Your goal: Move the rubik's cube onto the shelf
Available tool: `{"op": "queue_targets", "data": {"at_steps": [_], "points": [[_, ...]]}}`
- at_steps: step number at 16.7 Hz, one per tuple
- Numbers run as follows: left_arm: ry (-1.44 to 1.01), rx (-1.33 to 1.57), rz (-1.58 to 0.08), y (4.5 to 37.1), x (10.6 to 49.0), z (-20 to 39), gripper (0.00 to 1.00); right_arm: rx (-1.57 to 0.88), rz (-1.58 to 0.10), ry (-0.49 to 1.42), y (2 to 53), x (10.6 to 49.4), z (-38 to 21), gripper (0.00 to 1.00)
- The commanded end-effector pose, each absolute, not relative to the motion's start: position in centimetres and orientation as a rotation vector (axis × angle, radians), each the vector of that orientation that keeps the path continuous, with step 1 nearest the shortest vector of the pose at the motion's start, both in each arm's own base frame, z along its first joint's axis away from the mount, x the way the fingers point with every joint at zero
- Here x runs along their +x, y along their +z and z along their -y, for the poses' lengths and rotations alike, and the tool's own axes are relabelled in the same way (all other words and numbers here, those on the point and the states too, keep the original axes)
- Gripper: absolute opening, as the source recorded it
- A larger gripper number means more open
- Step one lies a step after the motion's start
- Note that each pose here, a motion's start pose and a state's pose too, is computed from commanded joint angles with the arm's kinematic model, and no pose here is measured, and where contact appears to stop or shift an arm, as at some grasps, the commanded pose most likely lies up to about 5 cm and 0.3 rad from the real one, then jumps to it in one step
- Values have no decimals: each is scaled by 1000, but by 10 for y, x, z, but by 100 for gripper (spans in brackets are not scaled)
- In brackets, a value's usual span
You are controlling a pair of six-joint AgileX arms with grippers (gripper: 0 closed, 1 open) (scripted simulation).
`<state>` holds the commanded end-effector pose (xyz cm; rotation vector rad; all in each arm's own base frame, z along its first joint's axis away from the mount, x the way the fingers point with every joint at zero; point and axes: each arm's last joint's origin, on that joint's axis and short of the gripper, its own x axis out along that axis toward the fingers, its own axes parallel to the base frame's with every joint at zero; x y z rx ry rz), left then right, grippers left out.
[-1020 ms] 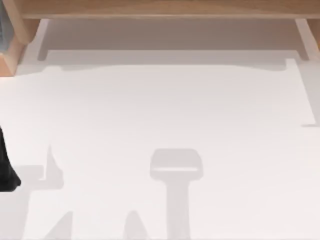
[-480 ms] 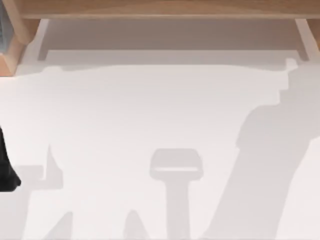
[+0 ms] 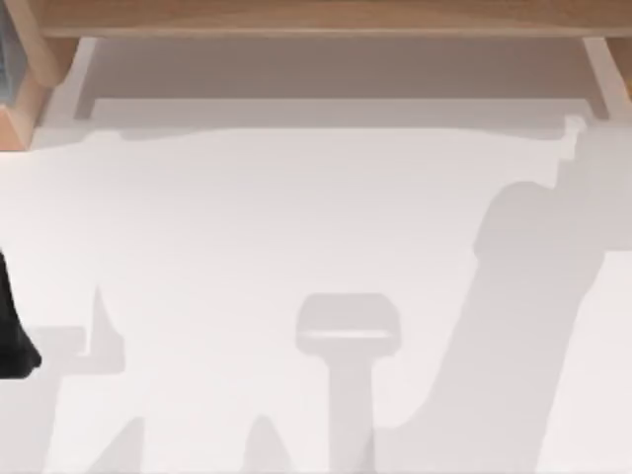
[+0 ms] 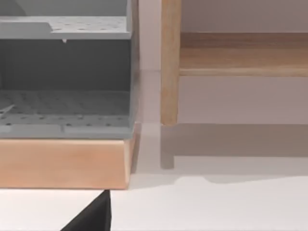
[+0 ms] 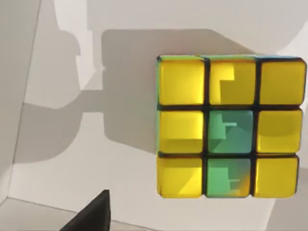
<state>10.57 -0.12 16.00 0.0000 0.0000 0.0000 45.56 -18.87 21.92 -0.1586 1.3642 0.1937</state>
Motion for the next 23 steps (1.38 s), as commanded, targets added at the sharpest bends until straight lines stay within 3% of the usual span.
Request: {"op": "queue_targets", "data": {"at_steps": [15, 23], "points": [[0, 0, 0, 160, 106, 1, 100, -159, -1364, 194, 161, 475, 184, 100], [0, 0, 0, 160, 106, 1, 100, -159, -1364, 194, 161, 475, 184, 40]]}}
